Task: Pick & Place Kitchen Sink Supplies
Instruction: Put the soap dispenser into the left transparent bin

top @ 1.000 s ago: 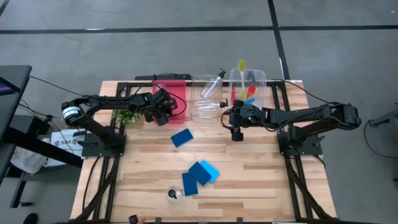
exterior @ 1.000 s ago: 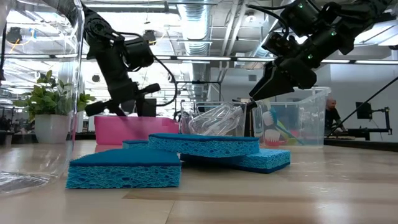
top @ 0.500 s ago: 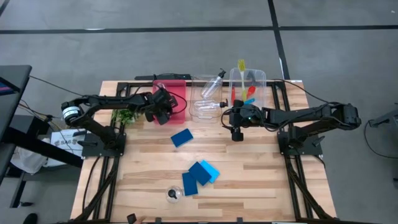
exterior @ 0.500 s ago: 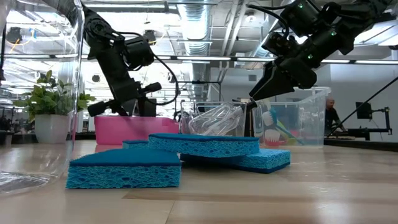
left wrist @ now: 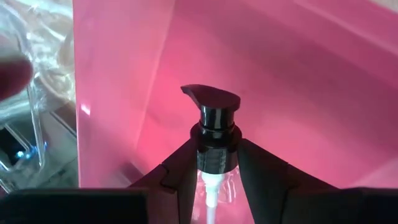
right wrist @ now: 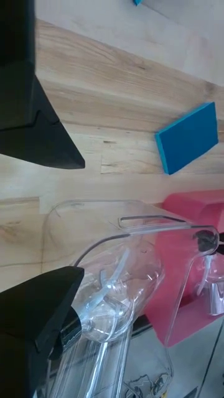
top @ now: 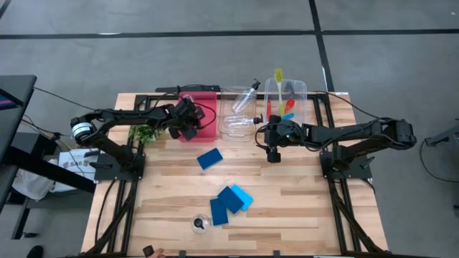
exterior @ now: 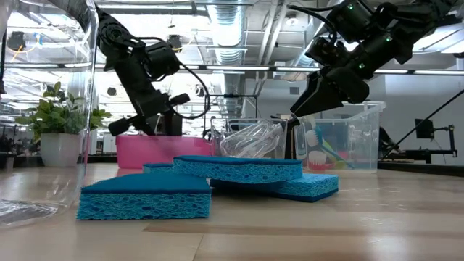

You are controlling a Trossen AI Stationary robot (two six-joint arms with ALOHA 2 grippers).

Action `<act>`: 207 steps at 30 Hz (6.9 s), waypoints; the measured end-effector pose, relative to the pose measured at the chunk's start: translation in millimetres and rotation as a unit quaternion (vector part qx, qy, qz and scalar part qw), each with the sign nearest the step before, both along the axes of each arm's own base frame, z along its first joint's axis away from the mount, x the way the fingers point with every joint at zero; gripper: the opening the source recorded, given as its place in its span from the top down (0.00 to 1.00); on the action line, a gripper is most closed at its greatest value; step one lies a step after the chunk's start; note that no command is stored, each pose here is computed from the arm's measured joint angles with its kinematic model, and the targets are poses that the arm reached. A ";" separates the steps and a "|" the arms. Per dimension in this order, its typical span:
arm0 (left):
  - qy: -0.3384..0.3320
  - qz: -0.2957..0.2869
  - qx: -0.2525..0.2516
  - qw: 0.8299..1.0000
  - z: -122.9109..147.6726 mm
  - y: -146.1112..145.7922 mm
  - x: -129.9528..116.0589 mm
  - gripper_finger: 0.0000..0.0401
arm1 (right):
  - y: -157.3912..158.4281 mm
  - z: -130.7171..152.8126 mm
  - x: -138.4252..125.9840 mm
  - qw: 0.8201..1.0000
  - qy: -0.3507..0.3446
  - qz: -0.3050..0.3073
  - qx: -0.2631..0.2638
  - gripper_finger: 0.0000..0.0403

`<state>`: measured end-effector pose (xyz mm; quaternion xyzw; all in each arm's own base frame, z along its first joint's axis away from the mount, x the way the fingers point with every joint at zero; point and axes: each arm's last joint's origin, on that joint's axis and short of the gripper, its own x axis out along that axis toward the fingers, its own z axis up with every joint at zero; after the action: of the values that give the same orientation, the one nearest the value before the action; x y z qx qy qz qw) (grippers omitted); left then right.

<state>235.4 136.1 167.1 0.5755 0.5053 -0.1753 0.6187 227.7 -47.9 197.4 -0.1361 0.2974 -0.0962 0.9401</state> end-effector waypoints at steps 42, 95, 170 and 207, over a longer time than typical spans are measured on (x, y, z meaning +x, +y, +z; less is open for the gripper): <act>-0.058 0.012 0.037 0.998 26.9 -15.6 2.3 0.62 | 1.1 0.6 1.0 1.000 -0.007 0.019 0.007 0.34; -0.029 0.020 -0.030 0.999 -3.4 -14.0 12.9 0.62 | 1.5 -1.0 1.3 0.999 -0.003 0.036 0.018 0.34; -0.478 0.267 -0.252 0.798 132.6 -110.3 -38.2 0.93 | -11.7 47.9 19.0 0.993 -0.105 0.037 -0.026 0.34; -0.493 0.398 -0.466 0.618 40.6 -171.2 -76.3 0.98 | -86.9 49.7 175.5 0.971 0.082 0.224 -0.004 0.34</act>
<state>159.1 -35.1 207.7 -0.0473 0.1542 0.1861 0.9692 403.2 -134.8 247.1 -0.2104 0.3352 0.1275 0.9095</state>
